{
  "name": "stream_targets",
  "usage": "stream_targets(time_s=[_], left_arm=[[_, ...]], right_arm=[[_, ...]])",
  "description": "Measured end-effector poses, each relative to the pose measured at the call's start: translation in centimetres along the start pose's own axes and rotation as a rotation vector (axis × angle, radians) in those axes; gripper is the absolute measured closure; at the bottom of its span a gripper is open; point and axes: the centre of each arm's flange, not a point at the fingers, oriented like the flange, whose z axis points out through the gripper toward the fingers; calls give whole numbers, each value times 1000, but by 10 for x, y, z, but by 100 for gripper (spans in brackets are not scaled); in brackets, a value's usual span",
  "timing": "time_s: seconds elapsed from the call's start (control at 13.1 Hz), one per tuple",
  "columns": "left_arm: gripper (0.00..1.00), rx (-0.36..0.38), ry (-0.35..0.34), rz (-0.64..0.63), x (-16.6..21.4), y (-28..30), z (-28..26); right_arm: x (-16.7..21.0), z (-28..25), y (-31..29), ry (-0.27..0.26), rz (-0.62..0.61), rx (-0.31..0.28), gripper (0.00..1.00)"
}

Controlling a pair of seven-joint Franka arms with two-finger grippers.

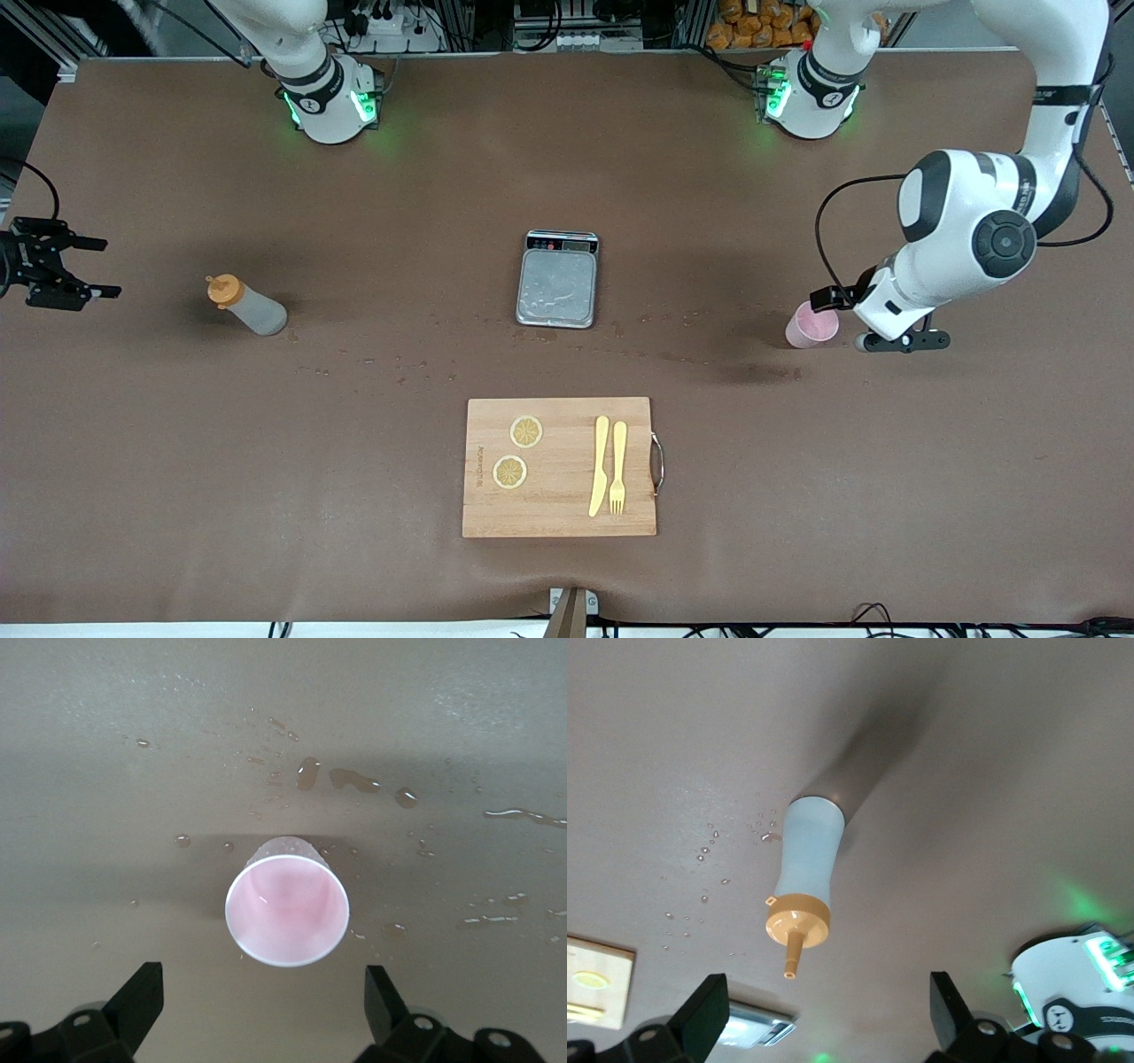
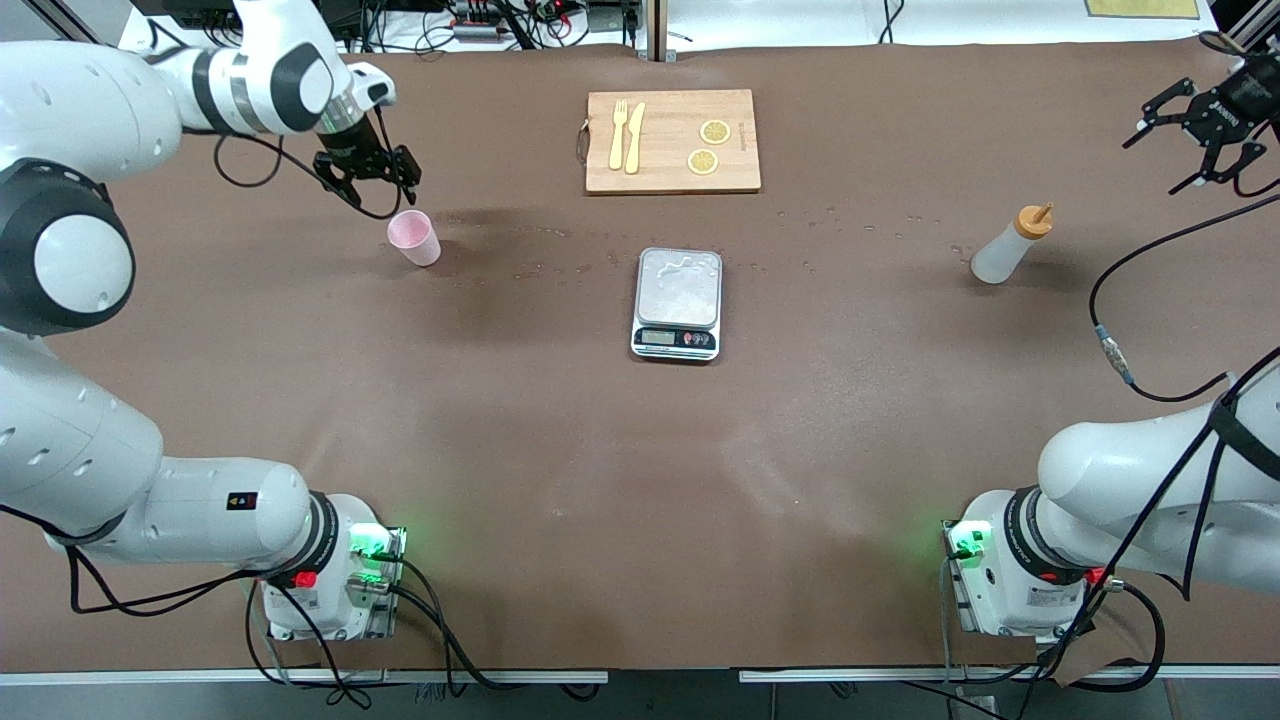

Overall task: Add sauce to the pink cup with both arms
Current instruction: 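Grasp the pink cup with the left gripper while the right gripper grasps the bottle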

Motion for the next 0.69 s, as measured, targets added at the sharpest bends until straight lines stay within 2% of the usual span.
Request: stream_targets(time_s=[0.38,0.69], left_arm=[[0,9,-27,2,4,-5,28],[0,14,-61,2,7,-12,53]], right_arm=[[58,41,22,-157,94,123,0],[91,73,31,-263,153,208,0]])
